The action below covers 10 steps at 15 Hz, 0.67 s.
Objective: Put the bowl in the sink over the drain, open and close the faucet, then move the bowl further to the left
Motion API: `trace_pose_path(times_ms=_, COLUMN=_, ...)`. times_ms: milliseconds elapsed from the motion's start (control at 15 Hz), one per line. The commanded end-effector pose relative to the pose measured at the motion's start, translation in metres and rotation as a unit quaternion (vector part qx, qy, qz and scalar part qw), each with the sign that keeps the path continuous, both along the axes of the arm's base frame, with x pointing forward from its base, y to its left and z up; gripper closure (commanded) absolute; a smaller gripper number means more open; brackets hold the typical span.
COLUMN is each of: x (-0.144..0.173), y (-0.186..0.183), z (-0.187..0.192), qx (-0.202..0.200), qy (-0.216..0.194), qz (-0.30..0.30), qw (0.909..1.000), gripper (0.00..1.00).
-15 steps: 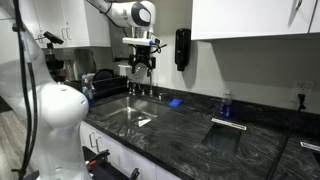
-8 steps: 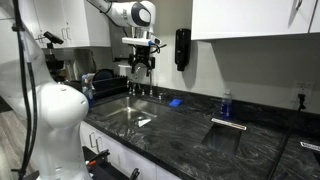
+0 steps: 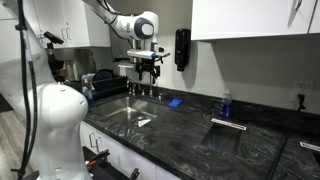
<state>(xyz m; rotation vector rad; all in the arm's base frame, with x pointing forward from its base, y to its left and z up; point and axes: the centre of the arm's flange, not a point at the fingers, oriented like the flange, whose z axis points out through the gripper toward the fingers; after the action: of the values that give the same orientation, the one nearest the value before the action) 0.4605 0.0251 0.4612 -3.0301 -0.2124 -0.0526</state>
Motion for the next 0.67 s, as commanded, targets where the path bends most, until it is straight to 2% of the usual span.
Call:
trace_pose_path(times_ms=0, x=-0.005, y=0.01, z=-0.034, qx=-0.031, qy=-0.032, qz=-0.004, qw=0.999, gripper=0.0)
trace_pose_path(times_ms=133, x=-0.005, y=0.015, z=-0.042, qx=-0.033, qy=-0.035, qz=0.008, qw=0.9988, gripper=0.0)
trace_pose_path(times_ms=200, x=0.032, y=0.02, z=-0.073, qx=-0.046, qy=-0.037, qz=0.006, qw=0.9983, gripper=0.0)
trace_pose_path(times_ms=333, x=0.035, y=0.036, z=-0.089, qx=-0.048, qy=-0.047, qz=0.016, qw=0.9976, gripper=0.0)
trace_pose_path(times_ms=467, x=0.034, y=0.072, z=-0.113, qx=-0.036, qy=-0.044, qz=0.023, qw=0.9981, gripper=0.0)
trace_pose_path(times_ms=600, x=0.055, y=0.079, z=-0.137, qx=-0.016, qy=-0.02, qz=0.01, qw=0.9996, gripper=0.0)
